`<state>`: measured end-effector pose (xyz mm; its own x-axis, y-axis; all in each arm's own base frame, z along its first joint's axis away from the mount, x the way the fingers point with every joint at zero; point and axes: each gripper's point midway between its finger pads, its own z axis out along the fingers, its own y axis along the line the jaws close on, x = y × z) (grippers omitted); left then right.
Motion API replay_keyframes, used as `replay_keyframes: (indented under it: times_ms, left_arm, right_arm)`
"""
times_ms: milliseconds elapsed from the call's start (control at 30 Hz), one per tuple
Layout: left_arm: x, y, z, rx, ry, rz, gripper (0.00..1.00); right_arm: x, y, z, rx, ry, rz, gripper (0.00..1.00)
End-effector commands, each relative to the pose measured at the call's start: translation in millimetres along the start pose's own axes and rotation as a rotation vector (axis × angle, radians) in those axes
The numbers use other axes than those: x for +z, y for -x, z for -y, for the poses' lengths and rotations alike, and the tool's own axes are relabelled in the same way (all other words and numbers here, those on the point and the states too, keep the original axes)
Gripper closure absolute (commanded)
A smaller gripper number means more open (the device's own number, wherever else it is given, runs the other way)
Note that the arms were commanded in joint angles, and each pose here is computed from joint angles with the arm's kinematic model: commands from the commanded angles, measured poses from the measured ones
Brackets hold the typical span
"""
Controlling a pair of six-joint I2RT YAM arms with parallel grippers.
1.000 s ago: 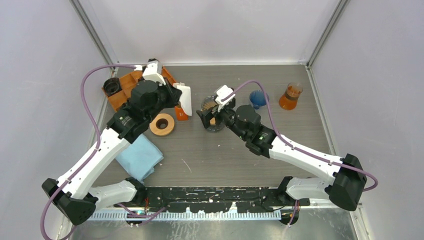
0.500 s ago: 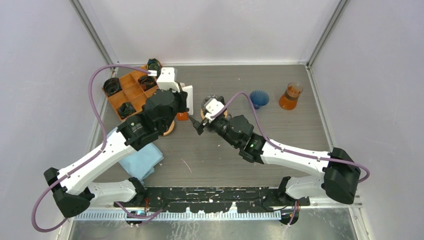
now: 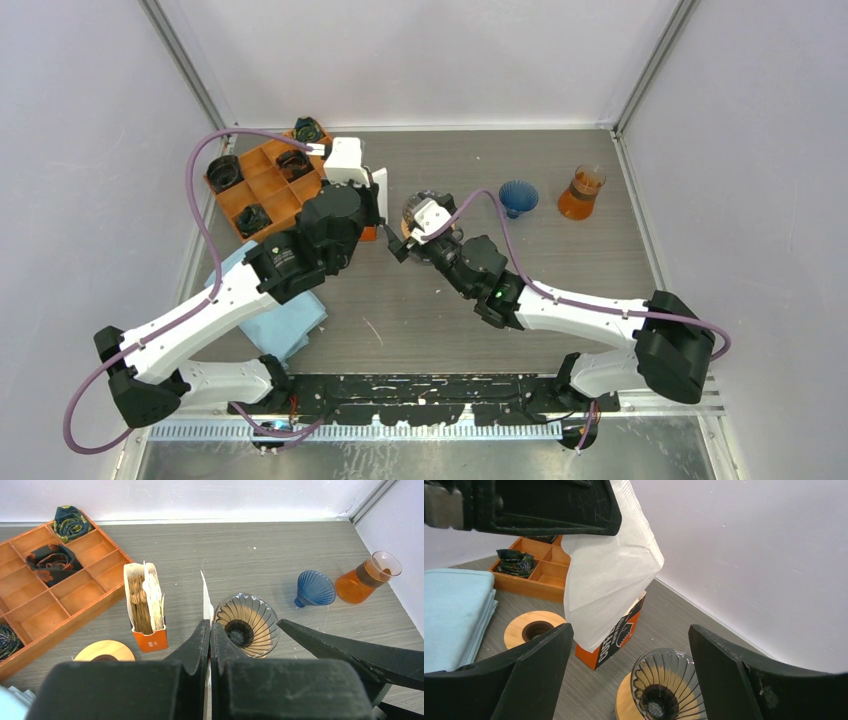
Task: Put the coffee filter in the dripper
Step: Pass from the left arm to the right
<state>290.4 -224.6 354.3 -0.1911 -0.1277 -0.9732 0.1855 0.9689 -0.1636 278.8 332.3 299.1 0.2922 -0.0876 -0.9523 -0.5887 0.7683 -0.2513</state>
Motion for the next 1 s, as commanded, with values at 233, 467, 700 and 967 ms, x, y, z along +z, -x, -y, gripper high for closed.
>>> replay_keyframes:
  times_ms: [233,467,700,967]
  left_arm:
    - [-4.0,37.7,4.2,-0.088,0.002,0.103,1.00]
    - [-2.6,36.7,4.8,-0.085,0.003,0.100,1.00]
    - [-0.9,33.0,6.1,-0.072,0.006,0.089,1.00]
    - [0.1,30.9,5.8,-0.069,0.012,0.082,1.00]
  right_arm:
    - [11.0,24.1,5.2,0.025,-0.043,0.085,0.08]
    - [14.3,21.4,9.9,0.026,-0.084,0.082,0.08]
    - [13.1,25.8,19.1,0.028,-0.133,0.102,0.09]
    - [11.7,29.3,25.7,0.035,-0.170,0.125,0.13]
